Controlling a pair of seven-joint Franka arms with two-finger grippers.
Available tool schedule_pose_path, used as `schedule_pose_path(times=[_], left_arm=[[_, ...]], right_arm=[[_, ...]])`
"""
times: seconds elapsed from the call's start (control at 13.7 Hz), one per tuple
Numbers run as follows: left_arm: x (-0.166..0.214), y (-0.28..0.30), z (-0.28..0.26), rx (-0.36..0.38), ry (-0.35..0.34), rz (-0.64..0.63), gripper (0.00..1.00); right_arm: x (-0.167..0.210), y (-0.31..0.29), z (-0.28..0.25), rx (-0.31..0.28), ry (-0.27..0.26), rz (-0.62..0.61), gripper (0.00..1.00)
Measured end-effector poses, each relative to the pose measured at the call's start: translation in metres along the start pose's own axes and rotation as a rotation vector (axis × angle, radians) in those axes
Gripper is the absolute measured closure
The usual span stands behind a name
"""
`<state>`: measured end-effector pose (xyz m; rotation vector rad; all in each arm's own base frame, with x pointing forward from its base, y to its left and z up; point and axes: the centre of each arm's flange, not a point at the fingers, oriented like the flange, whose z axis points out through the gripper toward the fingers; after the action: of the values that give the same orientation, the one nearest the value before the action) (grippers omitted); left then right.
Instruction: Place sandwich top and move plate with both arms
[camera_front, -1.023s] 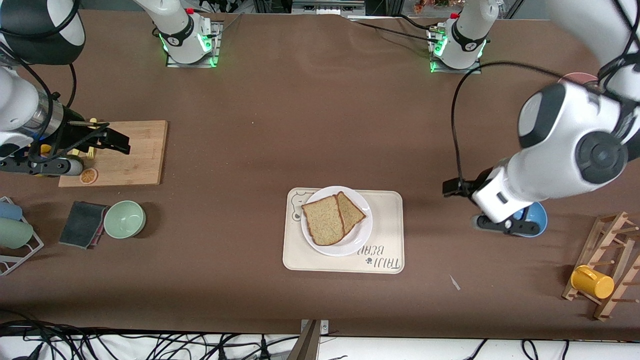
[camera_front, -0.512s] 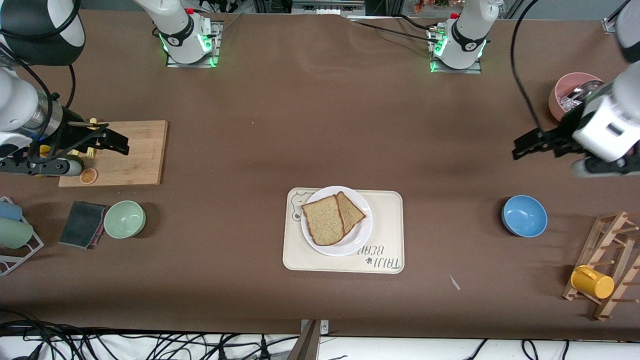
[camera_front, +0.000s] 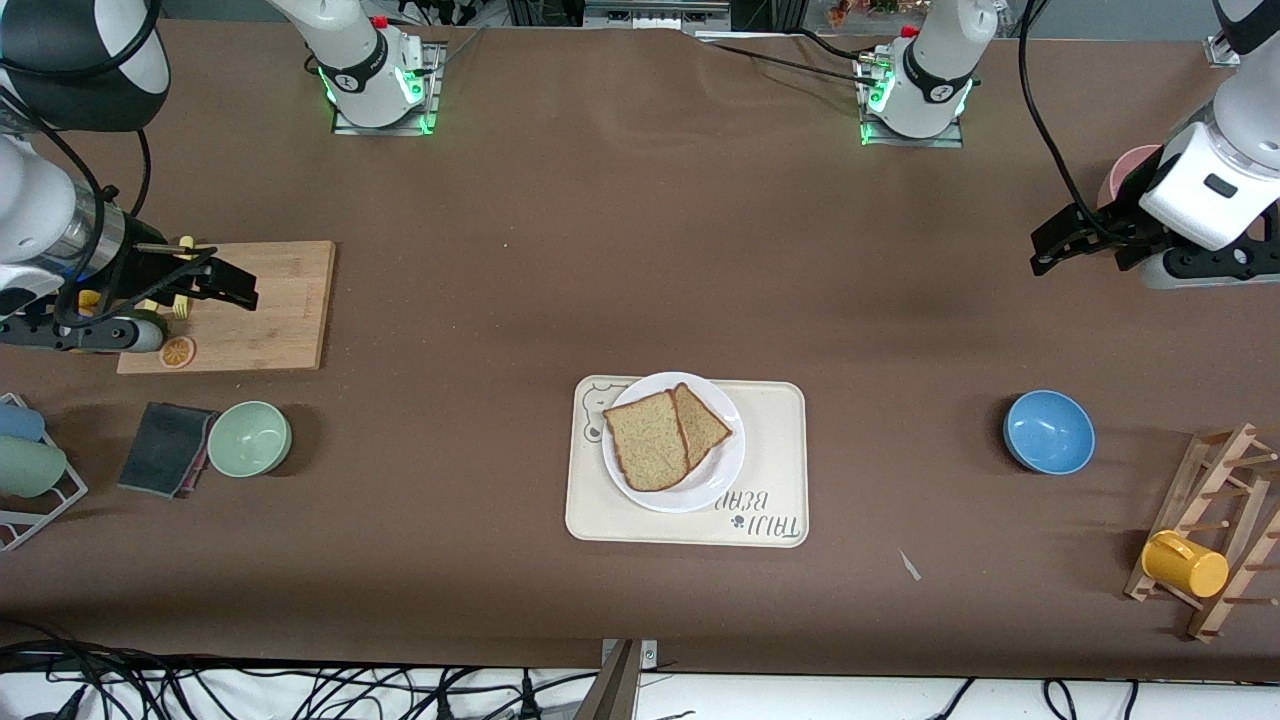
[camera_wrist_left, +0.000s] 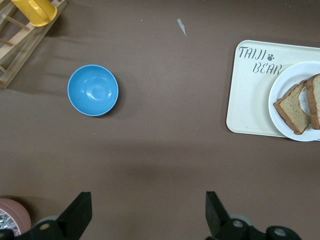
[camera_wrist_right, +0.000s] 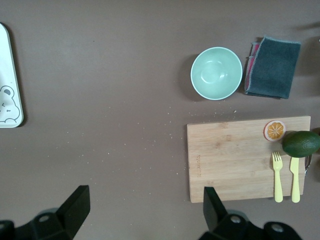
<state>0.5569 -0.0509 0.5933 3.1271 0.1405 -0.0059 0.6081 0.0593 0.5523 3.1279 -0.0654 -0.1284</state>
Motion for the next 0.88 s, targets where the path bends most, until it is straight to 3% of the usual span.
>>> schedule_pose_path(times=[0.88], left_arm=[[-0.0006, -0.0047, 0.0022, 0.003, -0.018, -0.008, 0.0]], right_arm=[[0.0003, 0.0008, 0.0, -0.001, 0.002, 0.001, 0.0]])
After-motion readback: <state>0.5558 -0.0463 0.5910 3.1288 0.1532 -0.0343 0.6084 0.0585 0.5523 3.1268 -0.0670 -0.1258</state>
